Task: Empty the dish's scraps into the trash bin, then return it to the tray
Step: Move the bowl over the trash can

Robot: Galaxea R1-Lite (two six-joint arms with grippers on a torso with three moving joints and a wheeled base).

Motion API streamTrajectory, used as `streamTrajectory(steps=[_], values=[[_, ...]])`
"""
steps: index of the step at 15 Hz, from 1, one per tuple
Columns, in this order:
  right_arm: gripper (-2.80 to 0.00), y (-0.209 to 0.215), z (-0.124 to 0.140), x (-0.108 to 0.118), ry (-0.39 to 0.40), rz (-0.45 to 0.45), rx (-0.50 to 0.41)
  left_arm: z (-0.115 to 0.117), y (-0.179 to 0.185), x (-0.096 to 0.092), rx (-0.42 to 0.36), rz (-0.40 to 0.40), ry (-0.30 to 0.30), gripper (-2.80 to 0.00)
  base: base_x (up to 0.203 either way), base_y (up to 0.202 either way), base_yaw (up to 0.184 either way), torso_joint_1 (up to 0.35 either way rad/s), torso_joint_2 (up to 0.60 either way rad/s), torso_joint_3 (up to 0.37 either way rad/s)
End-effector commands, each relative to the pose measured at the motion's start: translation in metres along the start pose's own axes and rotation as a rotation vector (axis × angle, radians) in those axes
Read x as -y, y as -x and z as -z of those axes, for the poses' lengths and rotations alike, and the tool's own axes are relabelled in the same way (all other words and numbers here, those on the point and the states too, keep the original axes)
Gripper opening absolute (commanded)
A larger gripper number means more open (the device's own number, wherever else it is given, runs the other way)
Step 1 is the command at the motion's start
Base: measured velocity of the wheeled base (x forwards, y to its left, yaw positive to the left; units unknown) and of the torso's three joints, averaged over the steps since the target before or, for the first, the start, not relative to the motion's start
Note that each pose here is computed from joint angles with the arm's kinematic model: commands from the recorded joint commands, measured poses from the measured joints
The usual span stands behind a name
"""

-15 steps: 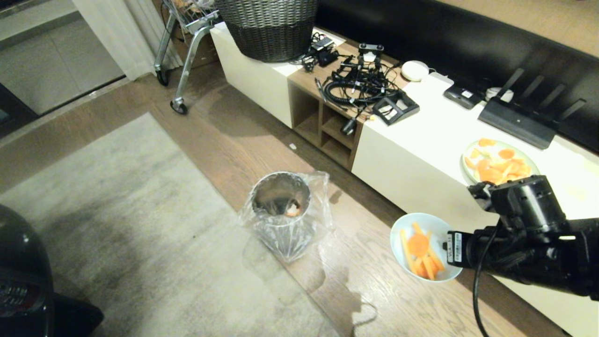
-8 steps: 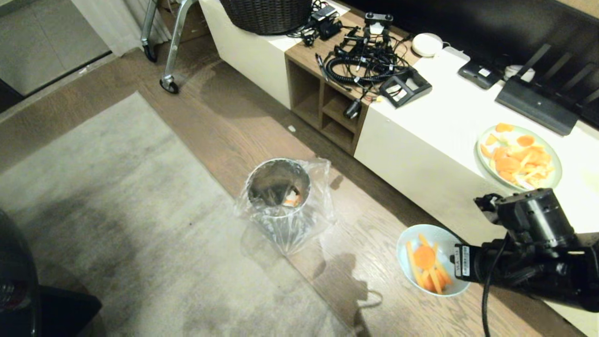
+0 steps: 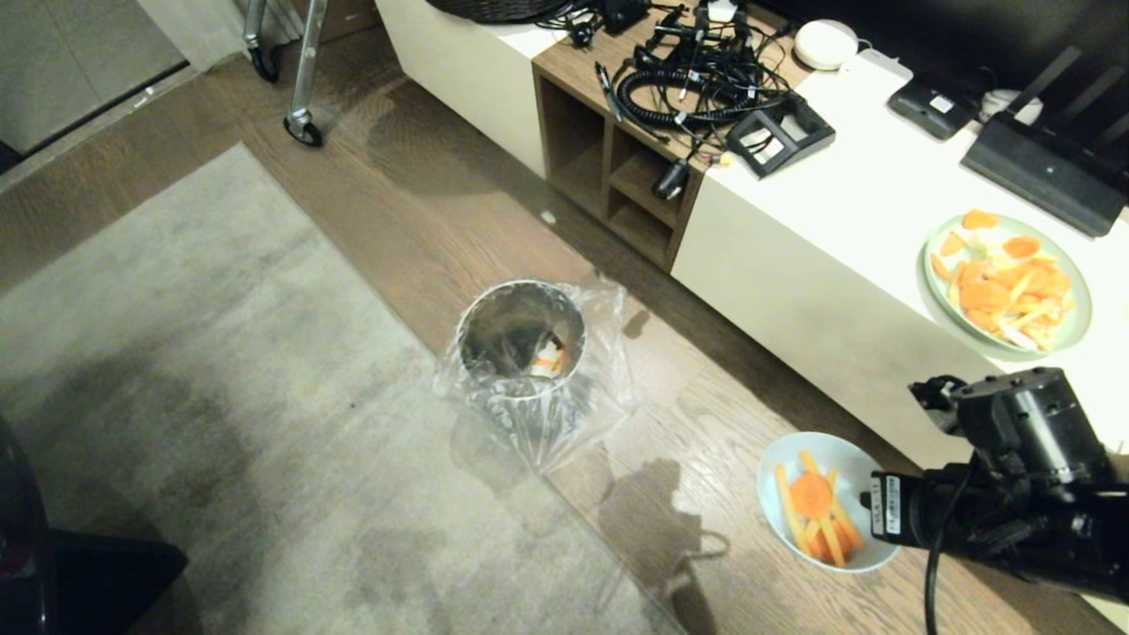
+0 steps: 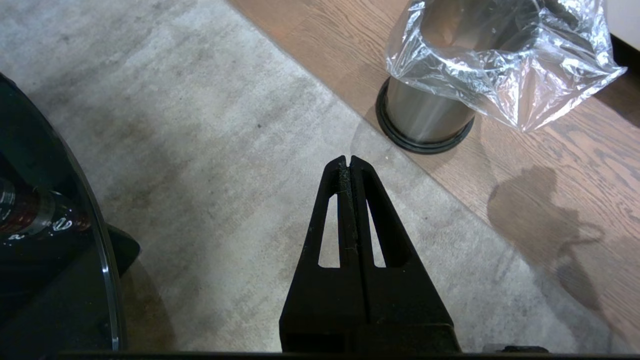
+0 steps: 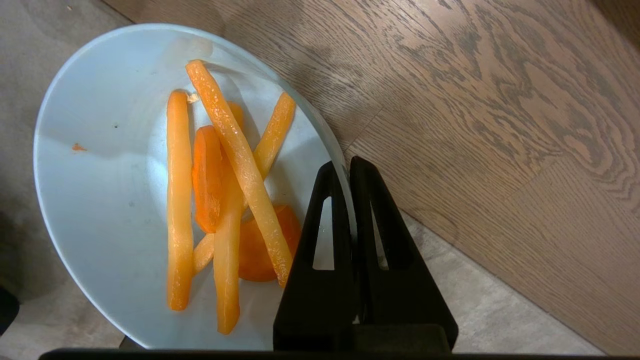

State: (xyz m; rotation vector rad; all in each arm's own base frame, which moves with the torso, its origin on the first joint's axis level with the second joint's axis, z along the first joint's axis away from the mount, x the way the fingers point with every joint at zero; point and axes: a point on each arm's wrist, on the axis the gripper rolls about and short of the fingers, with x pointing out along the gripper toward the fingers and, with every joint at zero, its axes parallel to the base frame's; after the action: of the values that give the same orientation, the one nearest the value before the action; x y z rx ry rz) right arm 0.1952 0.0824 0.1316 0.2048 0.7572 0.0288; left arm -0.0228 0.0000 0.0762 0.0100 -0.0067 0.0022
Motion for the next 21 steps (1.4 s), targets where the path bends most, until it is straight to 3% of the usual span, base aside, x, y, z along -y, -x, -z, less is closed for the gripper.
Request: streamTrajectory(steps=[1, 7, 11, 17, 21], values=[[-2.80, 0.002, 0.000, 0.000, -0.006, -0.003, 0.009, 0.000, 0.000, 0.000, 0.001, -0.002, -0.001, -2.80, 0.000, 0.000, 0.000, 0.000, 0.00, 0.000], [-2.80, 0.003, -0.001, 0.000, -0.007, -0.006, 0.014, 0.000, 0.000, 0.000, 0.001, 0.001, 0.001, -2.80, 0.000, 0.000, 0.000, 0.000, 0.00, 0.000], [-2.80, -0.004, -0.016, -0.009, -0.002, -0.016, 0.040, 0.000, 0.000, 0.000, -0.001, 0.002, 0.002, -2.80, 0.000, 0.000, 0.000, 0.000, 0.00, 0.000], [-2.80, -0.040, -0.061, -0.041, 0.018, -0.021, 0.104, 0.000, 0.000, 0.000, 0.001, -0.002, 0.000, -2.80, 0.000, 0.000, 0.000, 0.000, 0.00, 0.000], [-2.80, -0.069, -0.092, -0.081, 0.023, -0.004, 0.201, 0.000, 0.000, 0.000, 0.001, -0.002, 0.001, -2.80, 0.000, 0.000, 0.000, 0.000, 0.00, 0.000]])
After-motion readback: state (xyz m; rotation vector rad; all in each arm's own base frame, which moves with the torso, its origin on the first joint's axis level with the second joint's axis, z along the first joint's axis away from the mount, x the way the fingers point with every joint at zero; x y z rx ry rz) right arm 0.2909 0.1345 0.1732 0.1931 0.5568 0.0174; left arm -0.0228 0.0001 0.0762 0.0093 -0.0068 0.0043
